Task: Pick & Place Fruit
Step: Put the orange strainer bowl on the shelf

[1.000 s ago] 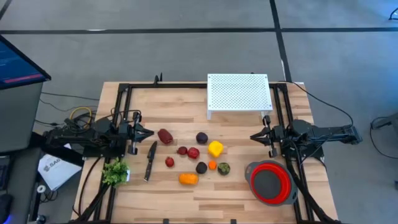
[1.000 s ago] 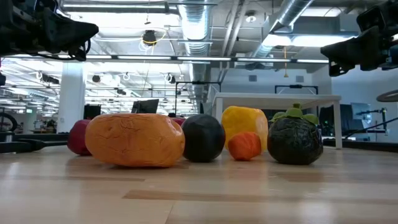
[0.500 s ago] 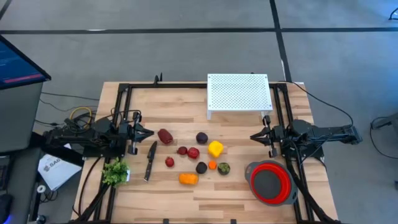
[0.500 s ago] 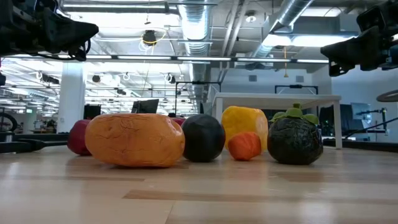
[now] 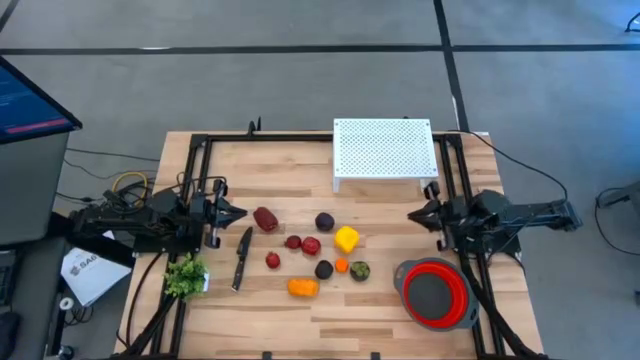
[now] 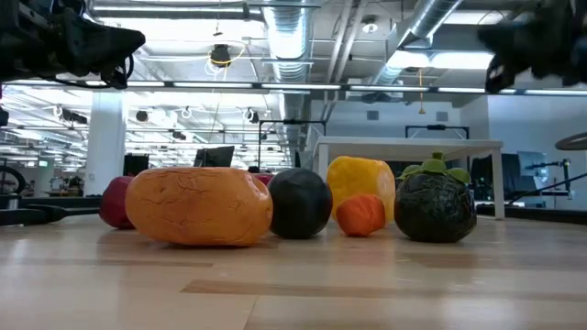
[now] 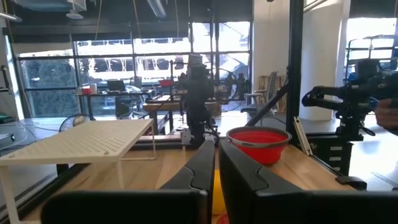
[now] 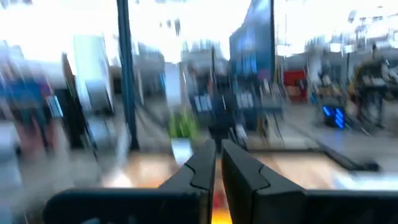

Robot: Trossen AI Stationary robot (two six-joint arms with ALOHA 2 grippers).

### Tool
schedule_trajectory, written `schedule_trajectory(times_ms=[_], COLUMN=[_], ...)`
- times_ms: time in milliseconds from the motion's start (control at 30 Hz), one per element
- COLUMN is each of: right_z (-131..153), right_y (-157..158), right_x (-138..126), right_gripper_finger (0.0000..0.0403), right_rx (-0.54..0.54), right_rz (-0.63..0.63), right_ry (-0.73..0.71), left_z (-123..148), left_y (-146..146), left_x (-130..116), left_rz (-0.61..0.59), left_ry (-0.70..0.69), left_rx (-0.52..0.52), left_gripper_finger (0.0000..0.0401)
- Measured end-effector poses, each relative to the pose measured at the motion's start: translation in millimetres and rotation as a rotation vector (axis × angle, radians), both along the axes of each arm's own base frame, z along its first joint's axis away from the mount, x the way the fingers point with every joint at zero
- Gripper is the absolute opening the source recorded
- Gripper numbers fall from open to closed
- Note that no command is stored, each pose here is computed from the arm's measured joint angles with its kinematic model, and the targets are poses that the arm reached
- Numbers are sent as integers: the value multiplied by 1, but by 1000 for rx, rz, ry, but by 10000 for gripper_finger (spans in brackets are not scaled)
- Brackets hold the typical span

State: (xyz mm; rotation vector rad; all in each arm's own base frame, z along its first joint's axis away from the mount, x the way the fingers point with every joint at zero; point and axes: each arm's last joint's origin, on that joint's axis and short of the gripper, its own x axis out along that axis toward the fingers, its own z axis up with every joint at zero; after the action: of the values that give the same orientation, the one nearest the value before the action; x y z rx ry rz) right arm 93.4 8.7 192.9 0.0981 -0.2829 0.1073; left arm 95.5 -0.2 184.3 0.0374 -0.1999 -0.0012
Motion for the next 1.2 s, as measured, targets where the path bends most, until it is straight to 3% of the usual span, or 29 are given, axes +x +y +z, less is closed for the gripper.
schedule_trajectory(times_ms=[133,300,433,633,700,900,1033,1200], right_z=[17,27,24,58,77,102,92,63], right_y=[0,8,22,50,58,77,89,96], right_x=[-7,-4,18,47,53,70,80,89], right_gripper_finger=[21,19,18,33,46,109,171,237], right_rx=[146,197,239,241,281,268,159,-17], right_rz=[66,178,123,58,26,-150,-211,-163], right_ry=[-165,-116,162,648,824,1408,1721,1907], left_z=[0,1,1,1,1,0,-2,-5], left_y=[0,0,0,0,0,0,0,0], left_x=[0,0,0,0,0,1,3,5], left_rz=[-3,-10,-10,-11,-10,-10,-9,-9], left_ry=[-5,-7,-8,-8,-7,7,32,60], left_rx=[-19,-52,-52,-53,-52,-52,-53,-52], left_gripper_finger=[17,17,17,17,17,17,17,17])
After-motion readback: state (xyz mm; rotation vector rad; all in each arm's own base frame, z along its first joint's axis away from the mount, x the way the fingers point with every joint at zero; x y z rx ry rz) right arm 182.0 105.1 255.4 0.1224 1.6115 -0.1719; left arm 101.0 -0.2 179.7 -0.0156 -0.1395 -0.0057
